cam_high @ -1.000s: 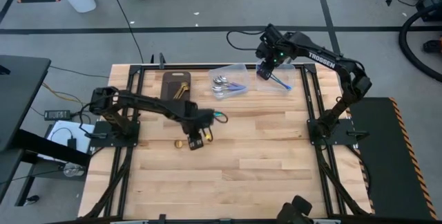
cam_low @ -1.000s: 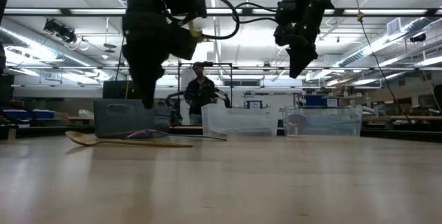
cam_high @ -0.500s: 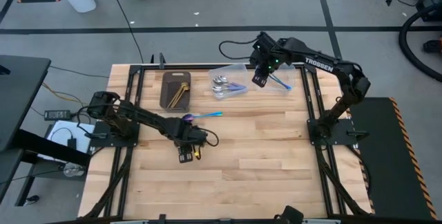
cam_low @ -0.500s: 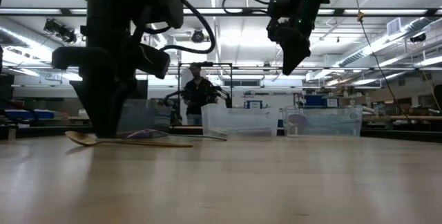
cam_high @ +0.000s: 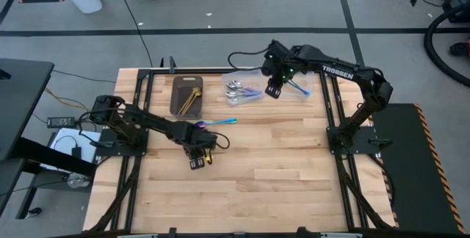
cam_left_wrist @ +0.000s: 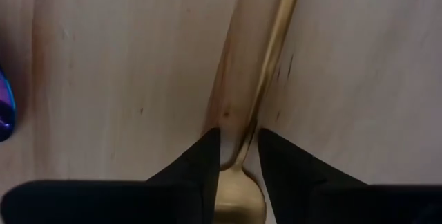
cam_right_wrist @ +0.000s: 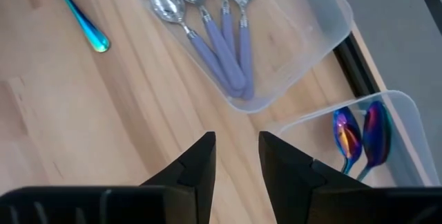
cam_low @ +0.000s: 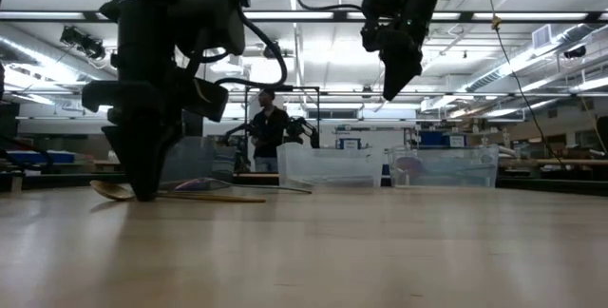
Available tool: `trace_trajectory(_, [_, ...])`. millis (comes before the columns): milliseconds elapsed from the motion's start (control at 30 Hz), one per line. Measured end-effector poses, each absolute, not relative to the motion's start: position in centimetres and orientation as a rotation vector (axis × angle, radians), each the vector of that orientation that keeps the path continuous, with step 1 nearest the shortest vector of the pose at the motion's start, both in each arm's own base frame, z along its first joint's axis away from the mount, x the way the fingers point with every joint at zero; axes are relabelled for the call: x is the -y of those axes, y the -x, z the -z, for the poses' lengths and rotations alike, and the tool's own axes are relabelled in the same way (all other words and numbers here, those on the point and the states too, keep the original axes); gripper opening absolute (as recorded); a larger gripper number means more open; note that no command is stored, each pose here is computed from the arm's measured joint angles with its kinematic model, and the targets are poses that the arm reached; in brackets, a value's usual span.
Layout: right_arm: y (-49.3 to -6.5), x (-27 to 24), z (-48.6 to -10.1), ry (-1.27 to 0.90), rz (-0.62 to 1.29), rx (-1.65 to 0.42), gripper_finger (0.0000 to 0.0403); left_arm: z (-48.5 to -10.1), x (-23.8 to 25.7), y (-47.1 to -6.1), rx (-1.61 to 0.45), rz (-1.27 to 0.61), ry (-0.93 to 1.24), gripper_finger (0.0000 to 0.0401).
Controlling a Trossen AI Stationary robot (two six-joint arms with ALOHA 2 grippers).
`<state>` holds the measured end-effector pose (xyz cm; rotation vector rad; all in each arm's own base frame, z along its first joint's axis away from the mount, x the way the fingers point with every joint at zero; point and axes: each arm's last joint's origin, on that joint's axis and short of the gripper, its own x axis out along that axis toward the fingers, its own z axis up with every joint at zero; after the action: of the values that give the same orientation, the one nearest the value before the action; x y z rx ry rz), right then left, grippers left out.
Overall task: Sort silverware by color (type)
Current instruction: Put the gold spoon into the black bin
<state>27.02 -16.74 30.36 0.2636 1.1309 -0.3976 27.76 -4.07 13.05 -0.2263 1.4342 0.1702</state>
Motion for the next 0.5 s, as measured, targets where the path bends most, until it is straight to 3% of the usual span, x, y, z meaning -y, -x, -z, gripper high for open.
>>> trace_trajectory(133, [-27.23, 16.28, -30.34, -0.257, 0.384, -1.138, 0.0120, -12.95, 3.84, -27.73, -1.438, -0.149, 0.221, 0.0082])
trace_trajectory(300, [-27.39, 15.90, -30.31, -0.252, 0.371, -1.145, 0.0120, -12.93, 3.84, -27.79, -1.434, -0.146, 0.224, 0.0018])
trace_trajectory(500, [-27.36, 15.92, -30.32, -0.252, 0.373, -1.146, 0.0120, -13.17, 4.19, -27.76, -1.407, -0.197, 0.264, 0.0012])
